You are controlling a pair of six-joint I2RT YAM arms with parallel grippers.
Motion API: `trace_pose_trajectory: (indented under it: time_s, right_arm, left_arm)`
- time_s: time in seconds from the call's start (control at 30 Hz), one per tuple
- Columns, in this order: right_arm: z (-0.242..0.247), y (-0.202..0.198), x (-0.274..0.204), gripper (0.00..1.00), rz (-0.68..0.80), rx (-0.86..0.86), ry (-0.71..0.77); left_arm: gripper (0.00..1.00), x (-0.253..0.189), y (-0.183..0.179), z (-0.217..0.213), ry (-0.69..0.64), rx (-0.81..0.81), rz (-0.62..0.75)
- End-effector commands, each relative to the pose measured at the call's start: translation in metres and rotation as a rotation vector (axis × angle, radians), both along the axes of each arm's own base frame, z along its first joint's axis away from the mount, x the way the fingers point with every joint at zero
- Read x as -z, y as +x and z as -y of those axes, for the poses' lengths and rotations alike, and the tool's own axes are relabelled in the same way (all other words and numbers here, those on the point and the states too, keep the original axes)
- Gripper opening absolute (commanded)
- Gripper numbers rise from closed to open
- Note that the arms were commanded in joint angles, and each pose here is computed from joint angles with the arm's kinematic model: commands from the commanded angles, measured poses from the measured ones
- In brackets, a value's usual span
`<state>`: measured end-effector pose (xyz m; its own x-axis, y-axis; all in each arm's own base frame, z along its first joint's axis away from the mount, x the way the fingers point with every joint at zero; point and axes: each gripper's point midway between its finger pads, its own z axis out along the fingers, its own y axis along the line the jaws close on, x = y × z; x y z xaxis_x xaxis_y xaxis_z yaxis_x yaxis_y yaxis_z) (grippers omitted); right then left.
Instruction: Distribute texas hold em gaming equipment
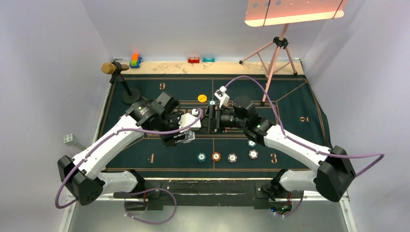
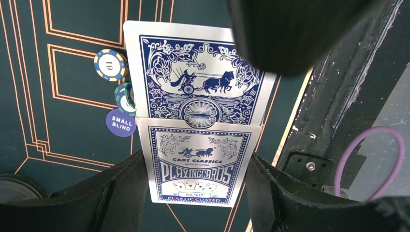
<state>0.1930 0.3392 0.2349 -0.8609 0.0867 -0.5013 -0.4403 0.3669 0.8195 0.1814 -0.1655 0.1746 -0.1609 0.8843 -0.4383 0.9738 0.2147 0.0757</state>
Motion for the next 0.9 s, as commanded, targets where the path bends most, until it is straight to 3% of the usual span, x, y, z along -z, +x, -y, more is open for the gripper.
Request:
trace_pose_trajectory:
  time_s: [0.0, 0.27, 0.73, 0.87]
  right_arm:
    - [-0.02, -0.006, -0.005, 0.9, 0.005, -0.054, 0.046]
    - [-0.042, -0.002, 0.008, 0.83, -0.024, -0.081, 0.024]
    - [-0.063, -0.002, 0.01, 0.71, -0.098, -0.122, 0.145]
    - [-0.07, -0.001, 0.013, 0.62, -0.121, -0.128, 0.155]
  left_arm:
    - [0.0, -0.019, 0.003, 0.006, -0.036, -0.037, 0.005]
    - [0.0, -0.026, 0.006, 0.009, -0.046, -0.038, 0.009]
    - [0.0, -0.029, 0.009, 0.014, -0.074, -0.057, 0.021]
    - [0.0, -0.034, 0.011, 0.015, -0.084, -0.065, 0.034]
